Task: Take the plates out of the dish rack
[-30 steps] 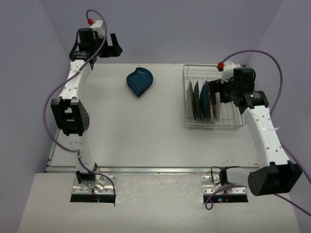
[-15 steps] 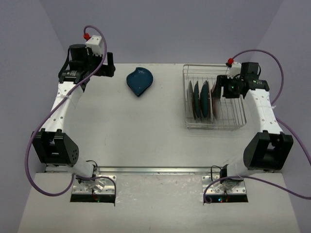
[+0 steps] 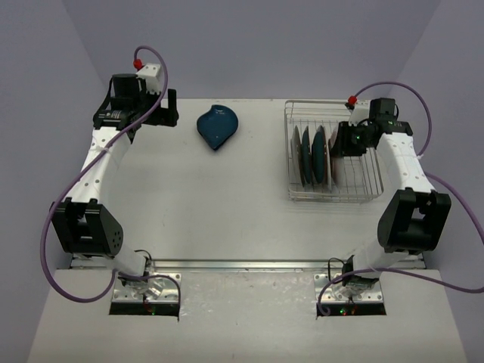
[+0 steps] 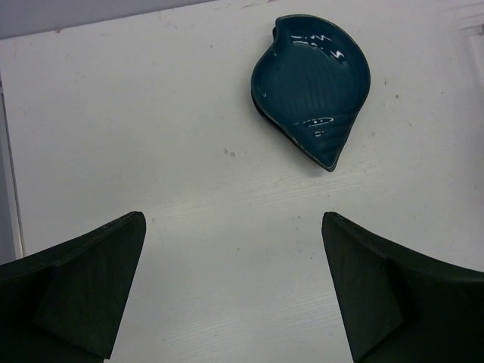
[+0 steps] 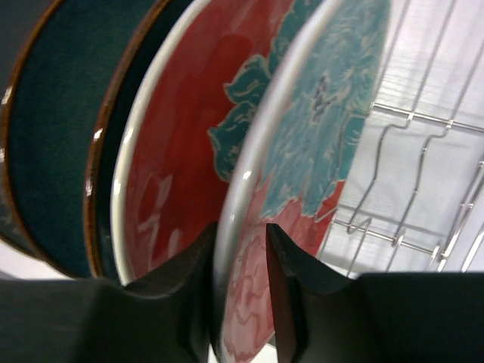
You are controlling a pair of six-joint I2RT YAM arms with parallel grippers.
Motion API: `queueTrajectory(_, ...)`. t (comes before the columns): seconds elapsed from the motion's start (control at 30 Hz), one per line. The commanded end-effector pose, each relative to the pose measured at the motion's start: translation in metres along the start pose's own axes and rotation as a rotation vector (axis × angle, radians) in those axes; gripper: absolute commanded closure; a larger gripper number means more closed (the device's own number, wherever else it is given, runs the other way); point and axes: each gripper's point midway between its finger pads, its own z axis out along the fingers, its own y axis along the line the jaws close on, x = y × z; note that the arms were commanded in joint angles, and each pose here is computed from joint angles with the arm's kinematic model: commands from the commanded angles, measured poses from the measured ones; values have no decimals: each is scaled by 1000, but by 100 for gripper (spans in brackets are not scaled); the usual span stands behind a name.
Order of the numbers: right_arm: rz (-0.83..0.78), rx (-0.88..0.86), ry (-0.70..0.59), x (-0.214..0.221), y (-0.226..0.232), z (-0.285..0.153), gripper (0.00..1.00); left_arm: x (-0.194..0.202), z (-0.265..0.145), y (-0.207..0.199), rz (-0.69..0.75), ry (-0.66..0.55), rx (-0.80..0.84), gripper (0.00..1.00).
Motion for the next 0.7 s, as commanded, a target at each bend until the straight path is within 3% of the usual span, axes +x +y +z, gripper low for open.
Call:
queueTrajectory(0.0,57,-84,-30,-18,10,-11,75,-14,-6,2,3,-27,-3,0)
queueTrajectory(0.07,107,-120,-18,-14,11,-14,88,-11,-2,1,-8,-12,7,0)
queueTrajectory(0.17,144,-161,-26,-16,13,-21,100,-8,3,2,-24,7,11,0)
queueTrajectory(0.53,146,-334,-208,-68,43,-90,100,-3,12,-3,-76,34,46,0)
queueTrajectory(0.67,26,-332,-307,-93,57,-125,100,-5,14,-3,-85,33,51,0)
